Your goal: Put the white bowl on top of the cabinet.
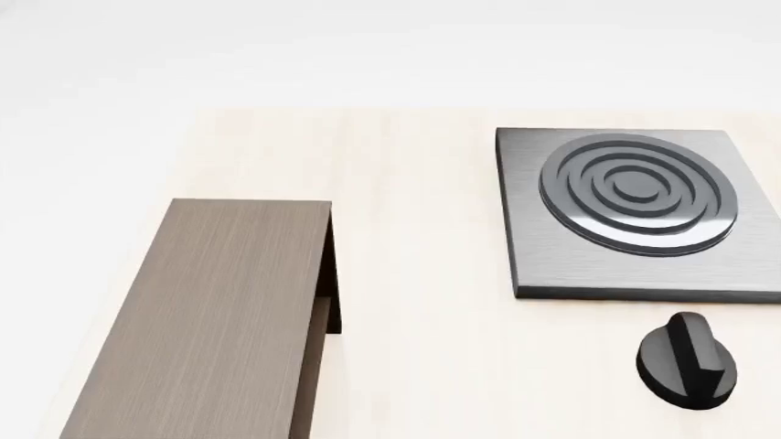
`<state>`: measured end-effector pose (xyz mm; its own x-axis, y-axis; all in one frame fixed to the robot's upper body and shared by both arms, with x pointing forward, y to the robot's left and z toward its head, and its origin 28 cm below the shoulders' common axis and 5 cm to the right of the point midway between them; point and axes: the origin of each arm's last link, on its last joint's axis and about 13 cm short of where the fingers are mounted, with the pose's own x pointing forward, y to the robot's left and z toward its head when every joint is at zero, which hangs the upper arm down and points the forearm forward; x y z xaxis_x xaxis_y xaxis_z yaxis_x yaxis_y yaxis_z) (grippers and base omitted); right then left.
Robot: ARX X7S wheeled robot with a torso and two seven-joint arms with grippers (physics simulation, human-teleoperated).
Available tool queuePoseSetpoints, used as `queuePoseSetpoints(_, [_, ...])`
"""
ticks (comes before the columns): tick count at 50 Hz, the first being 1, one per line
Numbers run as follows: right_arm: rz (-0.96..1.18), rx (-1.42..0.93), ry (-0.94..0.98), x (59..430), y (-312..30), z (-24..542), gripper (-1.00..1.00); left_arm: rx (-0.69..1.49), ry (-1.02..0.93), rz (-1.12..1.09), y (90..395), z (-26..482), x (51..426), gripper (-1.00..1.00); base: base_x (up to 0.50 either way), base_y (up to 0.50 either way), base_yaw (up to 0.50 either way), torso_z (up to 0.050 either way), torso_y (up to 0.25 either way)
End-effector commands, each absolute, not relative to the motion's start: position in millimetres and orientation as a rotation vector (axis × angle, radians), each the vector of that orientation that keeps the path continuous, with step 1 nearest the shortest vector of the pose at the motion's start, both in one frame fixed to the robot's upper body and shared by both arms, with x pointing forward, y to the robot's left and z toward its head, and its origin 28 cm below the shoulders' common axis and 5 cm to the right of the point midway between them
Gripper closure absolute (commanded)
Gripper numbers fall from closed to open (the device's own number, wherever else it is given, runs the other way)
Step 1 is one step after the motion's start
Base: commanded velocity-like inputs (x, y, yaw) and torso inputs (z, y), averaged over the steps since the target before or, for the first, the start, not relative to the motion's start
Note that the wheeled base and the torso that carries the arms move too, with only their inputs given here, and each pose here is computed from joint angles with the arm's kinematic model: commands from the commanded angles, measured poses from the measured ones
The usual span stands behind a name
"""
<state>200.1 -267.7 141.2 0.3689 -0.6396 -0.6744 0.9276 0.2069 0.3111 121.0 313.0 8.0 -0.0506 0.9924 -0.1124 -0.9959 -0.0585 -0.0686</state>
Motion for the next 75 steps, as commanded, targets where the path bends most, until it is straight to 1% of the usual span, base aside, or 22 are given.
queuePoseSetpoints(1, [-1.1, 0.789, 0.355, 198.7, -261.3, 162.5, 1.0, -0.147, 0.031, 1.623, 313.0, 7.8, 120.9, -1.0, 0.0, 0.0, 0.0, 0.0, 0.0])
queuePoseSetpoints(24, [-0.997, 0.772, 0.264, 196.2, -246.0, 199.8, 1.0, -0.15, 0.03, 1.623, 312.9, 7.9, 120.7, -1.0, 0.0, 0.0, 0.0, 0.0, 0.001])
queuePoseSetpoints(41, [-0.881, 0.734, 0.201, 202.6, -231.8, 234.9, 1.0, -0.154, 0.031, 1.621, 312.8, 8.2, 120.6, -1.0, 0.0, 0.0, 0.0, 0.0, 0.001])
queuePoseSetpoints(52, [-0.824, 0.683, 0.201, 208.0, -222.9, 251.4, 1.0, -0.159, 0.034, 1.621, 312.9, 7.7, 120.9, -1.0, 0.0, 0.0, 0.0, 0.0, 0.001])
queuePoseSetpoints(57, [-0.76, 0.623, 0.211, 209.0, -217.9, 261.5, 1.0, -0.161, 0.036, 1.62, 312.9, 7.5, 121.0, -1.0, 0.0, 0.0, 0.0, 0.0, 0.0])
queuePoseSetpoints(65, [-0.72, 0.599, 0.203, 210.9, -214.0, 269.4, 1.0, -0.163, 0.036, 1.62, 312.8, 7.4, 121.0, -1.0, 0.0, 0.0, 0.0, 0.0, 0.001])
queuePoseSetpoints(75, [-0.664, 0.575, 0.181, 222.0, -207.6, 282.5, 1.0, -0.163, 0.034, 1.621, 312.9, 7.7, 120.5, -1.0, 0.0, 0.0, 0.0, 0.0, 0.001])
